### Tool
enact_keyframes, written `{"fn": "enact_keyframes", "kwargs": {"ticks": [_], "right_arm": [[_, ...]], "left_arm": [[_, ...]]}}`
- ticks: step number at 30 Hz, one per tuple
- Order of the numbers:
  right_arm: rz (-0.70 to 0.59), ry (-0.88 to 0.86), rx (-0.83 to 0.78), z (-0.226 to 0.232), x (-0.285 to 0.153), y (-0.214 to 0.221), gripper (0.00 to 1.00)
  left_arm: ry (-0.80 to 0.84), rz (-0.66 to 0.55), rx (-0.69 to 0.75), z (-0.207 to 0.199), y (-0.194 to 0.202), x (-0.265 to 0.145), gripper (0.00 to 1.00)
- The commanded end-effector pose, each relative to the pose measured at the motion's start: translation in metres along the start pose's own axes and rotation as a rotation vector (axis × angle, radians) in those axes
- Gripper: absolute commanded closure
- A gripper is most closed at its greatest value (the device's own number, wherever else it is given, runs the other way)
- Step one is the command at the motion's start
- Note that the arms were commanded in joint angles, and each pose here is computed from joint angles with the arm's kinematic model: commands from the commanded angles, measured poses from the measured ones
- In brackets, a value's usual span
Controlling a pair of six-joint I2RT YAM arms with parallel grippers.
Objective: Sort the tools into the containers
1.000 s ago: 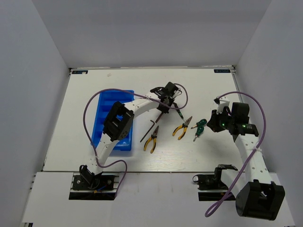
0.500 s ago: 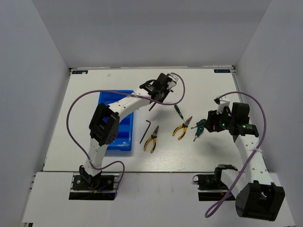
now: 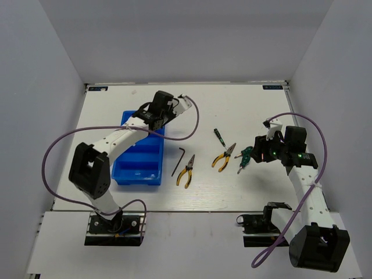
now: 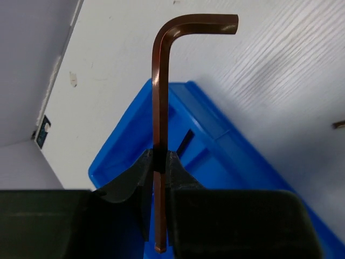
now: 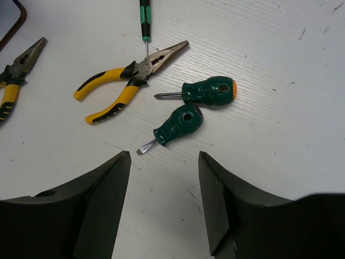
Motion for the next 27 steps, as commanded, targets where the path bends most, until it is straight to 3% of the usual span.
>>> {"fn": "enact_keyframes", "kwargs": {"ticks": [1,7,15,27], "right_arm": [[-0.045,0.021,-0.025,-0.004,-0.005,-0.014,0.40],[-0.039,0.018,-0.023,-0.004,-0.004,-0.013,0.40],[-0.035,0.021,-0.018,-0.005,-0.003,-0.012,0.39],[-0.031,0.020,-0.017,-0.005,-0.003,-0.011,0.39]], "left_arm": [[-0.091,-0.187,0.111,0.038,-0.020,-0.026,1.00],[-0.053,-0.234,0.209,0.064,0.004,-0.022,1.00],[-0.115,-0.216,0.197,0.099,0.042,-0.011,1.00],[-0.017,-0.258,0.130,0.095,0.057,0.017,1.00]]}}
Point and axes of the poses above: each gripper's point midway between its finger pads, its own x axis out along the fingers, its own z axis along the line the jaws close on, y = z × x, the point moved 7 cm from there along -x, back along the fingers, and after that the axes turned 13 degrees about -x, right-handed, at the moved point
